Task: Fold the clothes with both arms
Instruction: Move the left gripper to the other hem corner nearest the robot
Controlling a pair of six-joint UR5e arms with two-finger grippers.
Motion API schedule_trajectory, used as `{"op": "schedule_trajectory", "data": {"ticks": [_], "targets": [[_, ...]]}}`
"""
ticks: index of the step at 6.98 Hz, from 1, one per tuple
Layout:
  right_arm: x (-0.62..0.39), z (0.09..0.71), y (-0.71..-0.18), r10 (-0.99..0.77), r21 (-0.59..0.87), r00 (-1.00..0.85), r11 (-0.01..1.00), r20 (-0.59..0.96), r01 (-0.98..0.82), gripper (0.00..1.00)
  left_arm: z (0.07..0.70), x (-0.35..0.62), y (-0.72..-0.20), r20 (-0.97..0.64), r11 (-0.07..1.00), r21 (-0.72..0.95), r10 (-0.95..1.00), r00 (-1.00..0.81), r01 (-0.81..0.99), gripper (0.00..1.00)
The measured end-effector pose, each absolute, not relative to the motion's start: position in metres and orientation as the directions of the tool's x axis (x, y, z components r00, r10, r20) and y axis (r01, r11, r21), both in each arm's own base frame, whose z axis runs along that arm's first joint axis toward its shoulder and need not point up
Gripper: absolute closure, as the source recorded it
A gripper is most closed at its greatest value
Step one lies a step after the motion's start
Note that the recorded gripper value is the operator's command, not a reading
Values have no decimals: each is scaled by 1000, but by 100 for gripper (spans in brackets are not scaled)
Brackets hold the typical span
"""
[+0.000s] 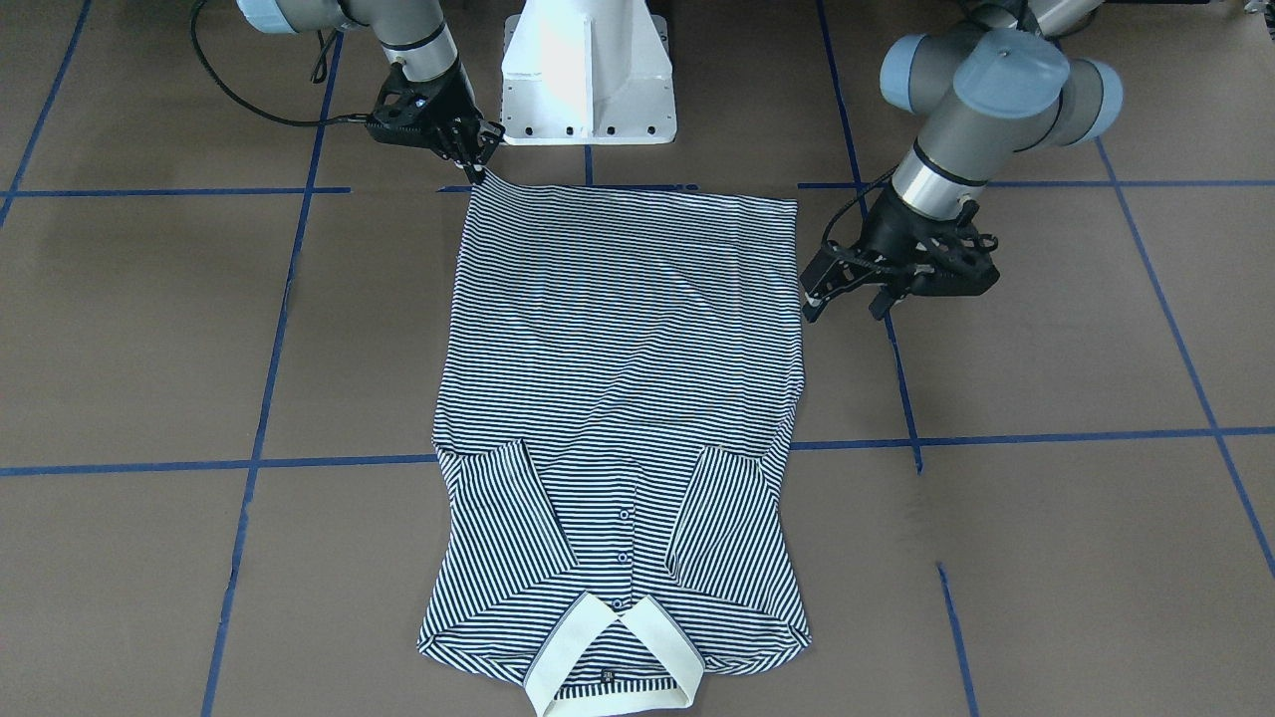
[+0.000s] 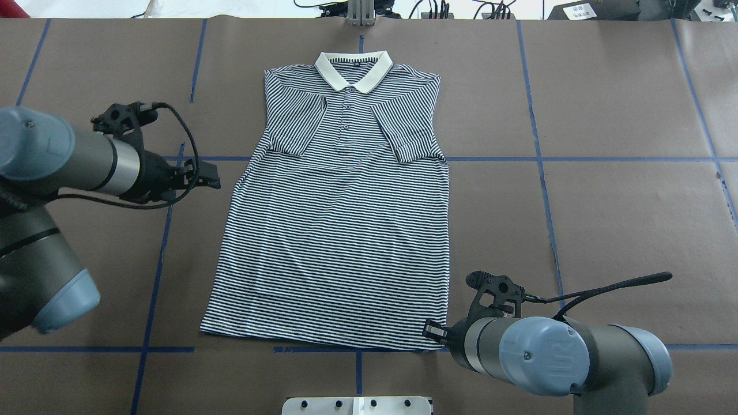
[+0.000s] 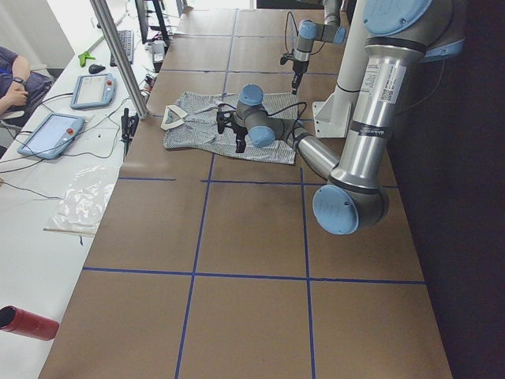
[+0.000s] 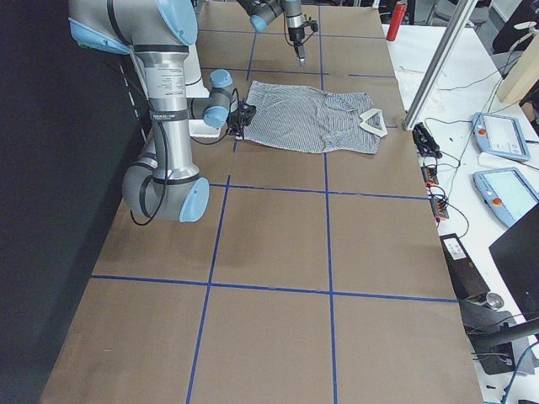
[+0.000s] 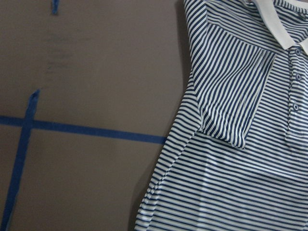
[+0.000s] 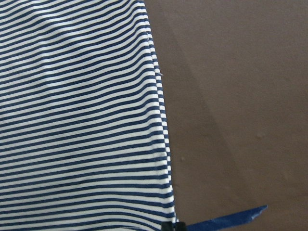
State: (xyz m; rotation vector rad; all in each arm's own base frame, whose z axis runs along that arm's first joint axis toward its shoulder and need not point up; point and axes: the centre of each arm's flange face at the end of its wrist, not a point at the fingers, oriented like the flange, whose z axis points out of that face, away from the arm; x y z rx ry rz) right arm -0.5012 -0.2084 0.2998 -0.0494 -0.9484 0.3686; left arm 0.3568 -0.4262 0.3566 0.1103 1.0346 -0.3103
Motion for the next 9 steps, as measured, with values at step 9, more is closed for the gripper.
{"op": "schedule_trajectory", "data": {"ticks": [9], "targets": [[-490,283,-215,333,-203,487,932,807,-301,100,371,463,-277,-690,875,-239,-458,560,421,3]]}}
